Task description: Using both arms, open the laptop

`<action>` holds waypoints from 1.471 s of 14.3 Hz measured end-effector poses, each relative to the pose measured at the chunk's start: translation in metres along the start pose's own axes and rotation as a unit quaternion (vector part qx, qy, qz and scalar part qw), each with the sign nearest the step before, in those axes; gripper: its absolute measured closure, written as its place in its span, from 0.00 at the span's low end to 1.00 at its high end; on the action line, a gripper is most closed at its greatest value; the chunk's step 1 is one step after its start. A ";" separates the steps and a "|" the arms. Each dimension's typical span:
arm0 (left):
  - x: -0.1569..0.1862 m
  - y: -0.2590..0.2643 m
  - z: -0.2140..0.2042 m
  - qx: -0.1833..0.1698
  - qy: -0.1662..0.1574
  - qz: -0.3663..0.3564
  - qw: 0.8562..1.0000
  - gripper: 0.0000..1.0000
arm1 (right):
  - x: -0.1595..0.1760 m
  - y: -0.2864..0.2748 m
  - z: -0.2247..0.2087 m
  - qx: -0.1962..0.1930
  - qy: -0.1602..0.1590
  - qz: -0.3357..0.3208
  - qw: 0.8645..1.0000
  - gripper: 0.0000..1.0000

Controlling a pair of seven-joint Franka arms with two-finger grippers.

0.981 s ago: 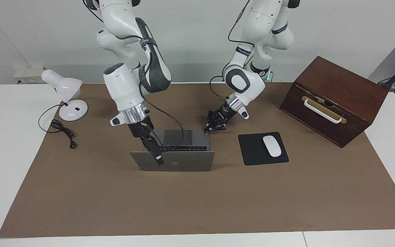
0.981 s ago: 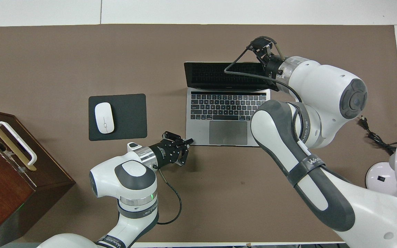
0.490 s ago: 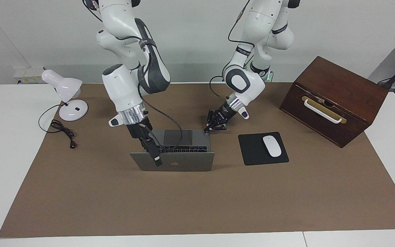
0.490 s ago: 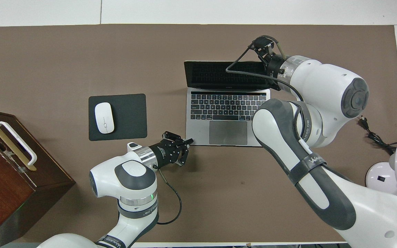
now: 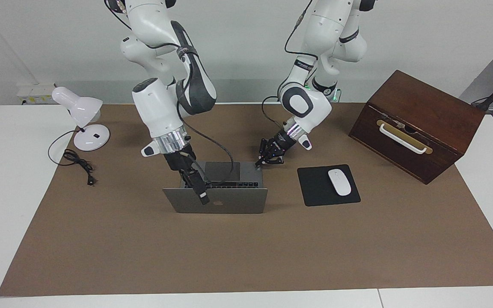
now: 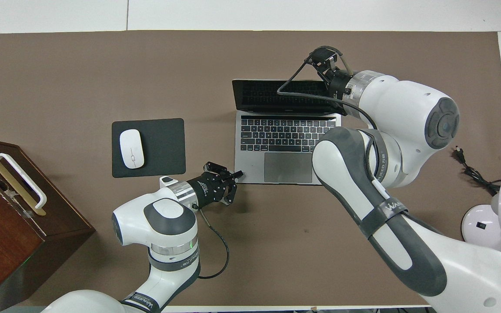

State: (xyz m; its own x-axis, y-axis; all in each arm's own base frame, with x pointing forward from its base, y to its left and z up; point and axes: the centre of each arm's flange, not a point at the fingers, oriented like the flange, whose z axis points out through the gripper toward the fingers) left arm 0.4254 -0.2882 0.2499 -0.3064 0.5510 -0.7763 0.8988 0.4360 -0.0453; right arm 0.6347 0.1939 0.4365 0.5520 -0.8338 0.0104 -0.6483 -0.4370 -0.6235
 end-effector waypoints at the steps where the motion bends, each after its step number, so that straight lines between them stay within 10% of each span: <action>1: -0.001 0.002 0.000 -0.002 -0.001 0.000 1.000 0.99 | -0.001 -0.005 -0.007 0.000 -0.007 0.000 1.000 0.00; 7: -0.017 0.022 -0.007 -0.022 -0.015 0.007 1.000 0.99 | 0.007 -0.026 -0.076 -0.003 -0.045 -0.002 0.999 0.00; 12: -0.046 0.062 -0.029 -0.068 0.004 0.078 0.995 0.99 | 0.047 -0.013 -0.109 -0.063 -0.027 -0.133 0.989 0.00; 21: -0.089 0.142 -0.075 -0.091 0.035 0.249 0.964 0.99 | 0.125 0.031 -0.201 -0.203 -0.087 -0.379 0.898 0.00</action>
State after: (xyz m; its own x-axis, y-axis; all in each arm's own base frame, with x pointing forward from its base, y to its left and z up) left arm 0.5564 -0.2219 0.3594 0.1234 0.7676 -0.6289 0.8717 0.2189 0.4383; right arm 0.5781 0.0084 0.5759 0.9667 -0.1940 0.1671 -0.1692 -0.9738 -0.1517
